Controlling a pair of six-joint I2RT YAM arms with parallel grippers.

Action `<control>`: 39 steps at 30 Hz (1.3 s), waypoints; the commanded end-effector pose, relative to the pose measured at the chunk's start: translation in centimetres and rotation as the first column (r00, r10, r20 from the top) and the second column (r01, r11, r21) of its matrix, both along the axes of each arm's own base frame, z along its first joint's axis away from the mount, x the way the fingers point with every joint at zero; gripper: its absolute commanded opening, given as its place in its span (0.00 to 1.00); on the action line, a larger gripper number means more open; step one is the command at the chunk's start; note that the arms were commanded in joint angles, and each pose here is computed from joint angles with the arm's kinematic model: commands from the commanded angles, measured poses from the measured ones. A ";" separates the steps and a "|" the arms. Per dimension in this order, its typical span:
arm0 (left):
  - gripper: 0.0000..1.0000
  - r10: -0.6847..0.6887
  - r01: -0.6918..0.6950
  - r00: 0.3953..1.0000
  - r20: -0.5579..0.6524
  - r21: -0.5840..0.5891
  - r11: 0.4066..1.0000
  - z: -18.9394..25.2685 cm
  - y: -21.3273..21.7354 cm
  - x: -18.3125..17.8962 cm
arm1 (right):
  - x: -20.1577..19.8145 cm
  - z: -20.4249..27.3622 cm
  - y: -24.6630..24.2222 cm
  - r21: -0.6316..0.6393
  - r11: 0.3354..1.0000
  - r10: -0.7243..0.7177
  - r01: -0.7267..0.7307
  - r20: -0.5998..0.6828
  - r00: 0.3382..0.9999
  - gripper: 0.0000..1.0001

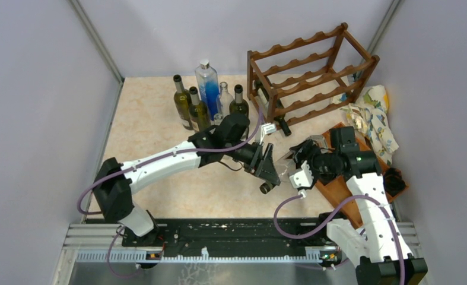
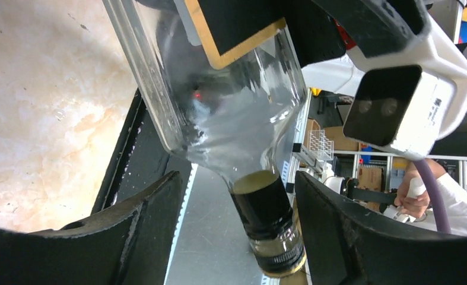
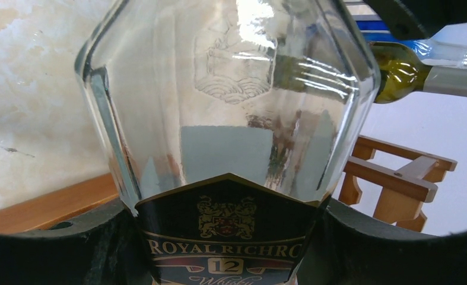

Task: Put the wine bottle on the wine rack
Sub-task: Pick up the wine bottle from the center of the board.

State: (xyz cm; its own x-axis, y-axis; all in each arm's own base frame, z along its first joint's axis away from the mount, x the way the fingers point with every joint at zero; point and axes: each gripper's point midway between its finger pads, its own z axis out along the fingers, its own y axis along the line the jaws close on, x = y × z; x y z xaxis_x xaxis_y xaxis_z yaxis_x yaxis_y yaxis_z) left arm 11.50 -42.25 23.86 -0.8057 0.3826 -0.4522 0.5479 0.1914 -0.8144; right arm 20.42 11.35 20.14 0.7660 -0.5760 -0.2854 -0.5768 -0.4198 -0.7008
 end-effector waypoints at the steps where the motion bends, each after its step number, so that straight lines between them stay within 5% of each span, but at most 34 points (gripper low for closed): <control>1: 0.73 -0.030 0.030 0.999 -0.024 0.007 1.000 0.8 -1.0 -0.6 | 2.5 7.0 2.2 -0.097 0.968 0.251 -0.233 0.438 0.863 0.00; 4: 0.54 -0.044 0.044 0.998 -0.040 0.009 0.999 0.7 -1.4 -0.8 | 2.4 7.1 2.2 -0.101 0.967 0.254 -0.234 0.442 0.860 0.00; 10: 0.00 -0.100 0.099 0.994 -0.046 -0.029 0.995 1.3 -1.6 -1.5 | 2.4 7.4 2.2 -0.086 0.972 0.234 -0.219 0.445 0.865 0.00; 13: 0.00 -0.136 0.134 0.990 -0.024 -0.086 0.987 2.6 -1.5 -1.9 | 2.1 7.8 2.3 -0.038 0.979 0.198 -0.201 0.430 0.881 0.17; 15: 0.00 -0.128 0.126 0.992 -0.011 -0.127 0.984 3.2 -1.4 -1.8 | 1.8 7.9 2.3 -0.003 0.982 0.173 -0.189 0.412 0.895 0.58; 16: 0.00 -0.115 0.111 0.993 -0.023 -0.144 0.983 3.5 -1.3 -1.6 | 1.6 7.9 2.3 0.016 0.984 0.156 -0.177 0.403 0.902 0.70; 23: 0.00 -0.015 0.006 0.999 -0.032 -0.261 0.965 5.9 0.2 0.3 | 0.5 6.8 1.3 0.113 0.993 0.000 -0.042 0.346 0.938 0.98; 31: 0.00 0.013 -0.024 0.999 -0.045 -0.255 0.967 5.0 0.0 1.4 | -1.3 6.9 -0.1 0.234 0.960 -0.201 0.152 0.202 0.959 0.98; 39: 0.00 -0.041 0.000 0.991 -0.131 -0.297 0.955 5.8 0.0 1.6 | -1.5 3.9 -1.6 0.141 0.969 -0.230 0.204 0.205 0.951 0.98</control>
State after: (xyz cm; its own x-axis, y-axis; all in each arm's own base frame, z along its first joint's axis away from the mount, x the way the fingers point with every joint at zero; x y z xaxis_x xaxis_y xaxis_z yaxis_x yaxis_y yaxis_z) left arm 13.18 -42.24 25.00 -0.9075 0.2844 -0.3091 0.3528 0.1168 -0.9284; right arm 18.37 9.90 23.88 0.6844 -0.6968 -0.2147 -0.4796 -0.2084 -0.8524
